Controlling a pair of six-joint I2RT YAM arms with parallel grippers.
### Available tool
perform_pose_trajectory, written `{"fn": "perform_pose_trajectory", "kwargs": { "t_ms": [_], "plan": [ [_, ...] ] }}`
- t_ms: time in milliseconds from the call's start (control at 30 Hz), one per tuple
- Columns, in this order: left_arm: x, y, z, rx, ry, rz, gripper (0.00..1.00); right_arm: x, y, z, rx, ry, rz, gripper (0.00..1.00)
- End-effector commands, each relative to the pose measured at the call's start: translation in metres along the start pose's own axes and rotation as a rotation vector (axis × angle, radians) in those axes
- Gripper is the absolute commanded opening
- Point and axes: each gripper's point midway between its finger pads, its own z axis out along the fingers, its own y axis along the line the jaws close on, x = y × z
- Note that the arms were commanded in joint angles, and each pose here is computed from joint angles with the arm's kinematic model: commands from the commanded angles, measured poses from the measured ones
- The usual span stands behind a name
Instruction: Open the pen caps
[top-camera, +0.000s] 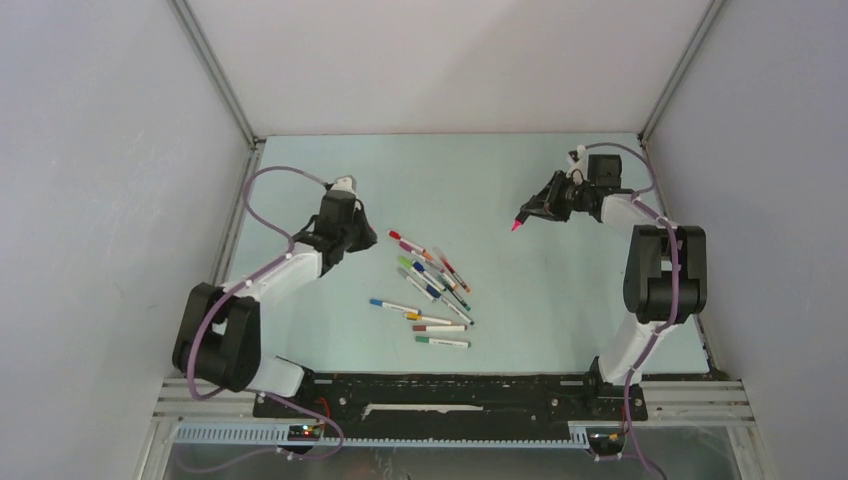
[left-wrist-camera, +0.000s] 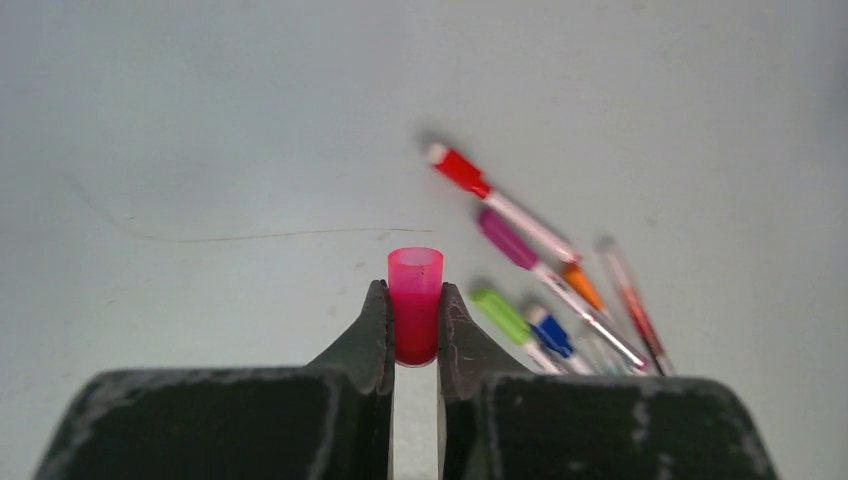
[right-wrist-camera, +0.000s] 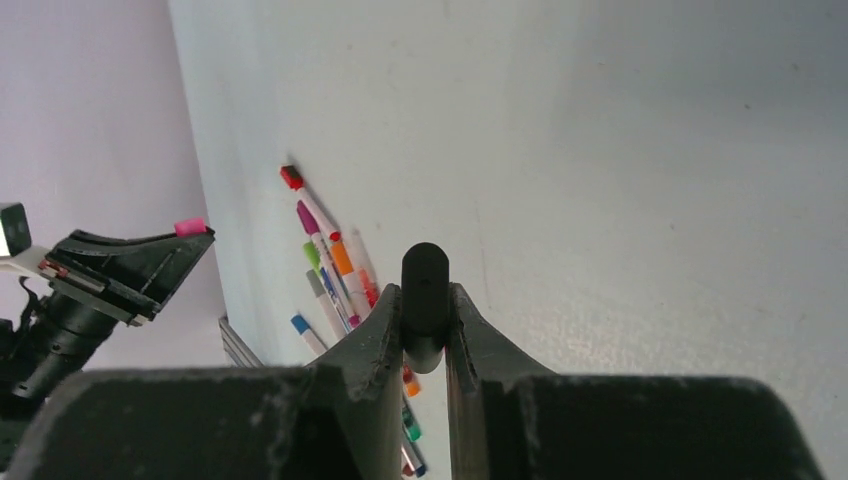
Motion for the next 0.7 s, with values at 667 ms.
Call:
{"fn": "perform_pose_trajectory", "kwargs": {
  "t_ms": [667],
  "plan": [
    [-0.028, 0.08, 0.099, -0.324, 0.153, -0.076, 0.29, -0.016, -0.078, 0.06, 0.178, -0.025, 0.297, 0.19]
  ]
}}
